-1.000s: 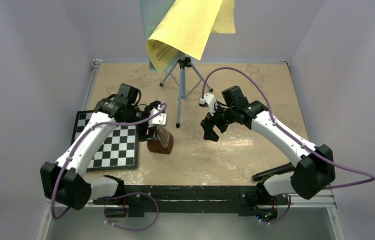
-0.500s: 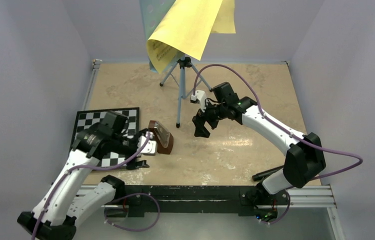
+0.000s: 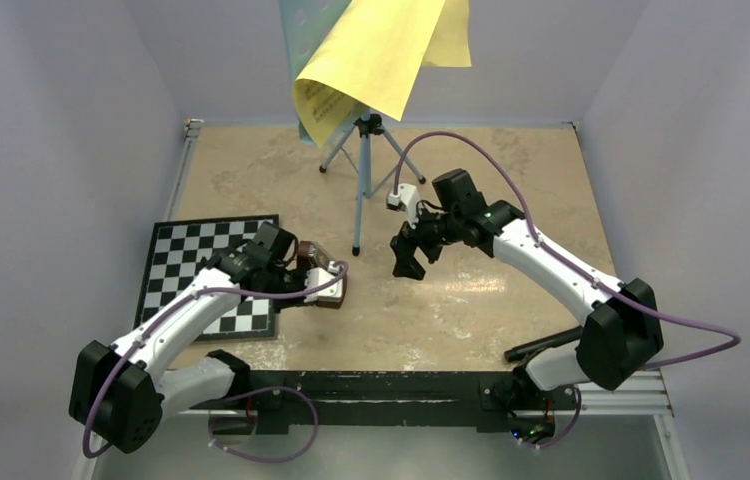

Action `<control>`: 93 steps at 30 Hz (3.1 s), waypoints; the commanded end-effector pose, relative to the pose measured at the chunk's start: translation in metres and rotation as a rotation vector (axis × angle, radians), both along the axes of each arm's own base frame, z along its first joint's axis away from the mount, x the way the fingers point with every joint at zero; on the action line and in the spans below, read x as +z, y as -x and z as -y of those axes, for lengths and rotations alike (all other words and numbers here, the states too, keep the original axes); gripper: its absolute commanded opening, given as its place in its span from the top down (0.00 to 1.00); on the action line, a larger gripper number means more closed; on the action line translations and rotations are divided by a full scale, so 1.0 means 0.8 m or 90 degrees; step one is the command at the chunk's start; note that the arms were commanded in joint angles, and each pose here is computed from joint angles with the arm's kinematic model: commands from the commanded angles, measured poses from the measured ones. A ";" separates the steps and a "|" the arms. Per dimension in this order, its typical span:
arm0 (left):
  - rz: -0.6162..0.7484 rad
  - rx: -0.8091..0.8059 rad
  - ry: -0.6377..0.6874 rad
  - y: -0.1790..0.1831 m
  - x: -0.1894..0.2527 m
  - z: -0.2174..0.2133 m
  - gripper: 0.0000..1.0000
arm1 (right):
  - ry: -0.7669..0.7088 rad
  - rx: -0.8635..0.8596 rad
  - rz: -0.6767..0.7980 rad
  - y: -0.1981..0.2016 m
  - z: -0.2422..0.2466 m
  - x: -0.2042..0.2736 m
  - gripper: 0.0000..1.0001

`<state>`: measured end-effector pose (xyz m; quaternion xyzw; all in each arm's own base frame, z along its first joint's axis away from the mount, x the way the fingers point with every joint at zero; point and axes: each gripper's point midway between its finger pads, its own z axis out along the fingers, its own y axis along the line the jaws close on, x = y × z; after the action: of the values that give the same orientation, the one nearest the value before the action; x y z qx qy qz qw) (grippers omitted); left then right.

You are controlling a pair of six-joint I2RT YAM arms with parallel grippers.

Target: Pack up the instrument practice props

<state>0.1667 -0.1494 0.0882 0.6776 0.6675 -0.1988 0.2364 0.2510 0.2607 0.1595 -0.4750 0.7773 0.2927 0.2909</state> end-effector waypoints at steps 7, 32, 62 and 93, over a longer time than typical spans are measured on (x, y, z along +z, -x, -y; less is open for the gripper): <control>0.306 0.092 -0.072 -0.133 0.013 -0.032 1.00 | -0.010 -0.007 0.036 -0.003 0.002 0.016 0.05; 0.176 0.033 0.028 -0.020 0.022 -0.050 1.00 | -0.006 -0.016 0.043 -0.010 0.001 0.016 0.05; 0.232 -0.078 -0.185 -0.096 -0.055 0.069 1.00 | -0.008 -0.181 0.039 -0.041 0.061 0.028 0.05; 0.335 0.055 0.138 -0.059 0.164 0.076 0.01 | -0.025 -0.275 0.087 -0.023 0.133 0.121 0.02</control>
<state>0.2214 -0.1984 0.1632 0.6889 0.6067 -0.0500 0.3936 0.2722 0.1683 0.2115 -0.3343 0.8414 0.2194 0.3635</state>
